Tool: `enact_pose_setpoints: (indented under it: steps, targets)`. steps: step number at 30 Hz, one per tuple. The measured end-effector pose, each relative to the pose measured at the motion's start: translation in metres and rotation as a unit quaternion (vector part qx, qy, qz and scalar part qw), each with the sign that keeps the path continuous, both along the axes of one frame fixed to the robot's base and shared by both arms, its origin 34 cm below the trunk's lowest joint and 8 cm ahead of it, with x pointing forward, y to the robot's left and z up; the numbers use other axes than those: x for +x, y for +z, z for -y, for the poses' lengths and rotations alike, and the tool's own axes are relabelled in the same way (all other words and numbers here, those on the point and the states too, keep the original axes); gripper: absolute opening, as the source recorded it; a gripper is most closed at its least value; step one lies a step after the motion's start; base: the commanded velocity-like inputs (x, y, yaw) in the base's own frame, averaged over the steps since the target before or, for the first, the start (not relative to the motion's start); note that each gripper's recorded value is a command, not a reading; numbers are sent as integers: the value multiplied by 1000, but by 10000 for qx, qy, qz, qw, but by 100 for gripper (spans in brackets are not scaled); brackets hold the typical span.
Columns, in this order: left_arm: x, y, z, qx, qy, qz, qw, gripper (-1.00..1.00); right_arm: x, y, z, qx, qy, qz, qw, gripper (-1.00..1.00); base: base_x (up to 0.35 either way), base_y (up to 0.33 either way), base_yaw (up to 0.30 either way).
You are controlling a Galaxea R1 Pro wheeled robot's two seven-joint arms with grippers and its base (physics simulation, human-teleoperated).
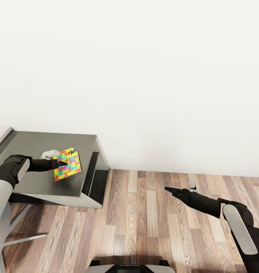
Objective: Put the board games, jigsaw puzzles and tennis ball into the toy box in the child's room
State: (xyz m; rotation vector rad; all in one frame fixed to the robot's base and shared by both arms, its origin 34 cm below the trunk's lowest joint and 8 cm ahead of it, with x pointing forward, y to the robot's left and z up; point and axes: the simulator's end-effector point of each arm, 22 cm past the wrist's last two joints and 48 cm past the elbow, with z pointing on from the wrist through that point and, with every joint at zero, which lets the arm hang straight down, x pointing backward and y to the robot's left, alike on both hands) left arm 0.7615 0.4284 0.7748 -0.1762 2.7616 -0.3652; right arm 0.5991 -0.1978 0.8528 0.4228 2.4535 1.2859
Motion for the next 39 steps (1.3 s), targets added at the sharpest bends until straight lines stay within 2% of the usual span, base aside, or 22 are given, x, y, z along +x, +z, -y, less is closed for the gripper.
enact_pose_setpoints:
  steps: [9, 14, 16, 35, 39]
  targets:
    - [0, 0, 1, -29, 5, -10, 10000, 100, 0, 0, 0, 1, -1, -4, 10000, 100, 0, 0, 0]
    - [0, 6, 23, -487, -162, 49, 9987, 100, 0, 0, 0, 1, -2, -7, 10000, 100, 0, 0, 0]
    - [0, 7, 26, -542, -187, 51, 9983, 100, 0, 0, 0, 1, -2, -7, 10000, 100, 0, 0, 0]
    - [0, 9, 30, -650, -189, 57, 9977, 100, 0, 0, 0, 1, -2, -7, 10000, 100, 0, 0, 0]
    - [0, 11, 34, -756, -219, 81, 9969, 100, 0, 0, 0, 1, -2, -7, 10000, 100, 0, 0, 0]
